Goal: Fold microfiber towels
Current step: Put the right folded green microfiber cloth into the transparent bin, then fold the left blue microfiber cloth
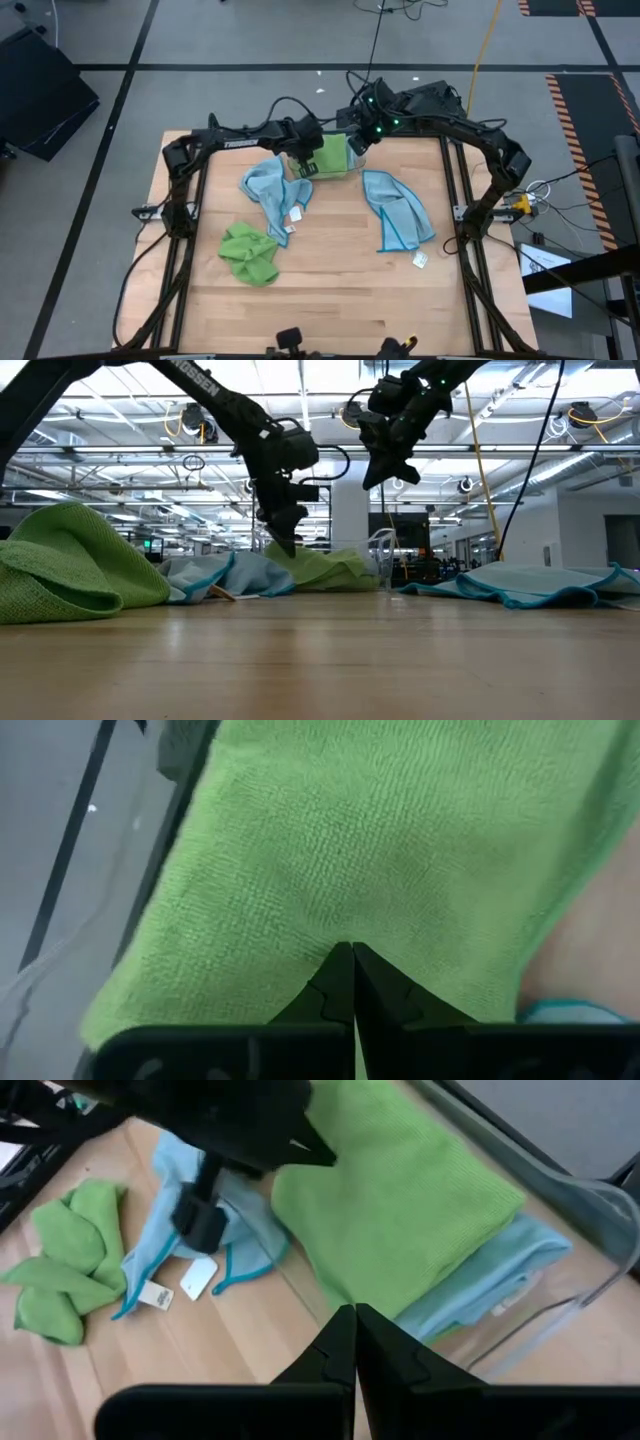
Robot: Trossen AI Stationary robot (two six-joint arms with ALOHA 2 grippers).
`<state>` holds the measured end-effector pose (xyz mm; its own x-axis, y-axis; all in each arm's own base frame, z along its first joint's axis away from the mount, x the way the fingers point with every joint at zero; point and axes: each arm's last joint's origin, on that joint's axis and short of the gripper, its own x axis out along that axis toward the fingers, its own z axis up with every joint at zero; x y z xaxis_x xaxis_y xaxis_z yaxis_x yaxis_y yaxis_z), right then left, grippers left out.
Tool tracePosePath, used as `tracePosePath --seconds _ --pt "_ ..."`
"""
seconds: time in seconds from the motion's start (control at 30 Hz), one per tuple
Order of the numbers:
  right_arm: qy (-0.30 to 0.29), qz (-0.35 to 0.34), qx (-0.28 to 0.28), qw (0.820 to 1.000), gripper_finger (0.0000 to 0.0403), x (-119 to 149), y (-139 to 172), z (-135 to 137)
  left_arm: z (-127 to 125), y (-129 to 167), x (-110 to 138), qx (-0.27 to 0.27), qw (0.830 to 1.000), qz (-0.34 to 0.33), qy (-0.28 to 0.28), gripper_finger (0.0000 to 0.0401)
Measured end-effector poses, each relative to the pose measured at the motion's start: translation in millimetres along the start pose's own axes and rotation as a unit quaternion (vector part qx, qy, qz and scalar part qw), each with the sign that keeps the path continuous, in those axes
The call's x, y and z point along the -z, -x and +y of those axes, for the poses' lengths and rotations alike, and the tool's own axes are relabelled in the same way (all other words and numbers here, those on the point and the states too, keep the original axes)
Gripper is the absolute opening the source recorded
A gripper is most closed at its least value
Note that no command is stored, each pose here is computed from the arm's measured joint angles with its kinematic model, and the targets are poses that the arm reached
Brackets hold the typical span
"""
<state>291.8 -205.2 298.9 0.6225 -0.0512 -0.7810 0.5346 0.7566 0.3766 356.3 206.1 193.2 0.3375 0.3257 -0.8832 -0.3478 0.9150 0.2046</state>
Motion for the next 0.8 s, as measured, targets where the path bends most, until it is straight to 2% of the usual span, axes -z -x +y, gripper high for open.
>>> tracePosePath --seconds 0.17,0.33,0.5,0.63,0.73,0.8 --pt "0.004 -0.001 0.01 1.0 0.0 1 -2 5 -3 -16 2 -0.011 1.0 0.015 -0.004 0.0001" --pt "-0.008 0.0 0.011 1.0 0.0 1 -2 7 -3 -8 0 -0.024 1.0 0.014 -0.004 0.0001" --pt "-0.015 0.01 0.009 1.0 0.0 3 -2 7 3 36 -9 -0.065 0.997 -0.031 0.02 0.0001" --pt "-0.029 0.027 0.012 0.999 0.0 7 -2 6 7 80 -6 -0.059 0.994 -0.059 0.076 0.0007" --pt "-0.033 0.044 0.014 0.998 0.0 10 -2 6 2 112 6 -0.036 0.99 -0.034 0.13 0.0016" --pt "-0.035 0.052 0.016 0.998 0.0 12 -2 6 -8 121 20 -0.023 0.984 0.018 0.174 0.0025"
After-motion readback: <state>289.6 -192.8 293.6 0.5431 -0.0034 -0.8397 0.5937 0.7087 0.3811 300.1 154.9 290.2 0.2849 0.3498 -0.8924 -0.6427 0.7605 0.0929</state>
